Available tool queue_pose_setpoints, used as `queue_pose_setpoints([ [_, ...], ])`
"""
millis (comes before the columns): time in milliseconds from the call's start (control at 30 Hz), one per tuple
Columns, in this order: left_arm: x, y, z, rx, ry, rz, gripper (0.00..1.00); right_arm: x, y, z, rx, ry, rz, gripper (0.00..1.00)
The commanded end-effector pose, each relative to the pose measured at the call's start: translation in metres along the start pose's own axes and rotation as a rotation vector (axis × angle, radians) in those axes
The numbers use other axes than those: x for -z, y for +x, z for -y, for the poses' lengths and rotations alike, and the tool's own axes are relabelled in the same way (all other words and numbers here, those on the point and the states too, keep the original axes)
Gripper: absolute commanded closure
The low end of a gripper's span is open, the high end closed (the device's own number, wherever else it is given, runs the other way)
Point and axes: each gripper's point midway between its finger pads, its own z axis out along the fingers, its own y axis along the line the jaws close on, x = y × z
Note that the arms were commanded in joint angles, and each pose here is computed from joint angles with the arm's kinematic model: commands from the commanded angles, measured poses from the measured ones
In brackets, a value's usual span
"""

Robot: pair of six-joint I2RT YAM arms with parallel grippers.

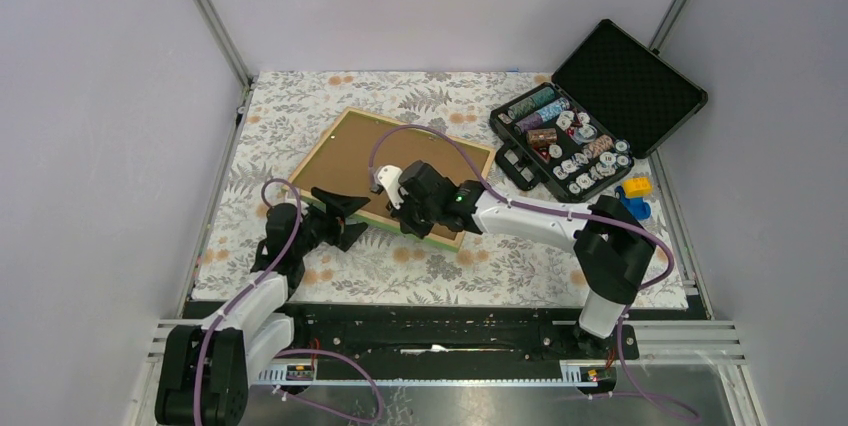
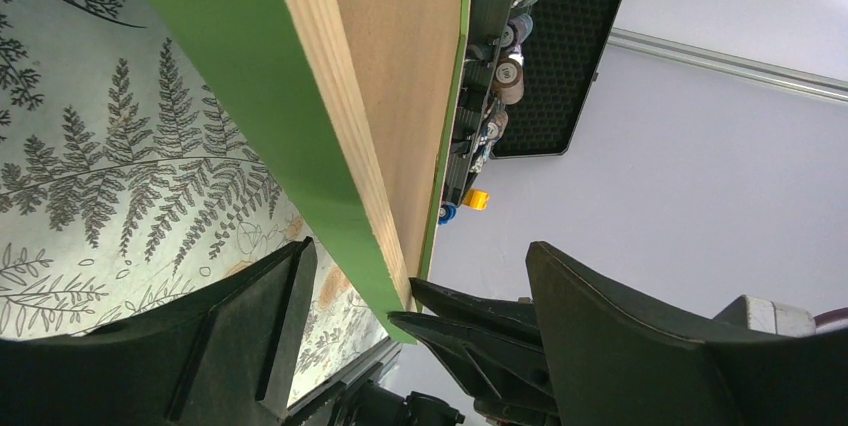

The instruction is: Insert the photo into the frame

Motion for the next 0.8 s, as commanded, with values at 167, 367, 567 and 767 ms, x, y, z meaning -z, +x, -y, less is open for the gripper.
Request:
queue_pose_setpoints([
  [167, -0.005, -0.008, 0.027, -0.081, 0.082, 0.017, 0.18, 0.039, -0.074, -0.005, -0.063, -0.030, 0.227, 1.00],
  [367, -0.012, -0.013, 0.036, -0.138, 0.079, 0.013, 0.42, 0.044, -0.076, -0.006, -0.080, -0.052, 0.236, 1.00],
  [567, -0.019, -0.017, 0.048, -0.249, 0.067, -0.008, 0.59, 0.048, -0.080, -0.009, -0.095, -0.083, 0.246, 1.00],
  [767, -0.021, -0.021, 0.061, -0.303, 0.036, -0.018, 0.99, 0.055, -0.086, -0.012, -0.117, -0.116, 0.264, 1.00],
])
